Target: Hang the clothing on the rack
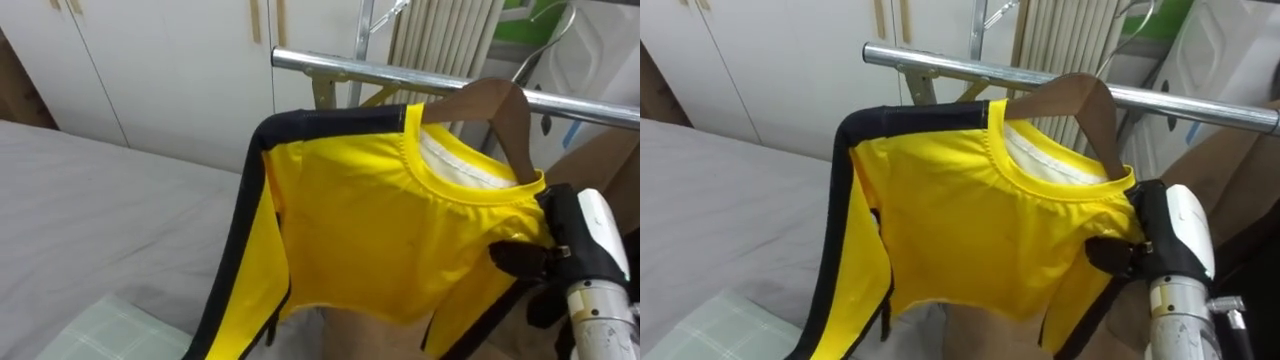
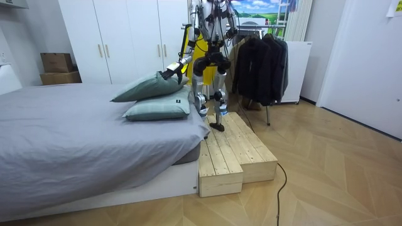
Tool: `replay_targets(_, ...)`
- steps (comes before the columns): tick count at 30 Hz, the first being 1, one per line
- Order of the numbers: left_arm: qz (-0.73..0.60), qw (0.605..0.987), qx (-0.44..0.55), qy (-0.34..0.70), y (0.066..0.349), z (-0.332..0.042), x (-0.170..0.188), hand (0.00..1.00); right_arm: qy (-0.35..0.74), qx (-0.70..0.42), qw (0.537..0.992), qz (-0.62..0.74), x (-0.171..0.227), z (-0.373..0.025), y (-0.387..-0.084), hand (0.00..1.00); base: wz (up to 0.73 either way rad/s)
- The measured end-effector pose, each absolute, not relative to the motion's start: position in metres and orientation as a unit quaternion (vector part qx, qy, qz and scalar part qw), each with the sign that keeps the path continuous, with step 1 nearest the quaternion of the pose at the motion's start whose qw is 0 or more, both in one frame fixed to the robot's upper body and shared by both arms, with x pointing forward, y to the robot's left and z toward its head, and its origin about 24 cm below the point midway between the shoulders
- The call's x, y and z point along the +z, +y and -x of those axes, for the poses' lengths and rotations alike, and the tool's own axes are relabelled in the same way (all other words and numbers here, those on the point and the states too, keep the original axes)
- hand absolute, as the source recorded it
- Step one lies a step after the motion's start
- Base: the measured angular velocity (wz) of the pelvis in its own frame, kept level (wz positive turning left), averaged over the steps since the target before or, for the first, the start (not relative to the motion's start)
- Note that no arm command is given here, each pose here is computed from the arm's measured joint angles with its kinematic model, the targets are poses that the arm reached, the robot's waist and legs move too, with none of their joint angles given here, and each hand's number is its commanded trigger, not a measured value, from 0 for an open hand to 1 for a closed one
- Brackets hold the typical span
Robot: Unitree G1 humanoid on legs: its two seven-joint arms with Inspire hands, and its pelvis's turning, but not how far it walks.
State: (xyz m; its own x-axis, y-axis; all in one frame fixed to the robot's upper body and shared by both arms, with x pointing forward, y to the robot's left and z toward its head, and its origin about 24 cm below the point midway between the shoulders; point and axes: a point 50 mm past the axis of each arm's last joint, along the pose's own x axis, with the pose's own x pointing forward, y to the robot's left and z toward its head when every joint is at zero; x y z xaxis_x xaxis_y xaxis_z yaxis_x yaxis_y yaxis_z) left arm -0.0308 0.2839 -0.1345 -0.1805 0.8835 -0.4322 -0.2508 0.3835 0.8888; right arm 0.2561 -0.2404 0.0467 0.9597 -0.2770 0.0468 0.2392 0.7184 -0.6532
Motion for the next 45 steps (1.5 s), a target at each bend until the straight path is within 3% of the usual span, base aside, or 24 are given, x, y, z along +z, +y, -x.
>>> replay_targets(15, -0.256, 0.59, 0.476, 0.599, 0.289, 0.034, -0.134, 0.0, 0.046, -0.118, 0.912, 0.39, 0.05, -0.266, -0.264, 1.0, -0.01)
replay_targets(45, -0.28, 0.623, 0.439, 0.584, 0.305, 0.022, -0.129, 0.0, 0.169, -0.056, 0.946, 0.27, 0.026, -0.299, -0.3, 1.0, 0.06)
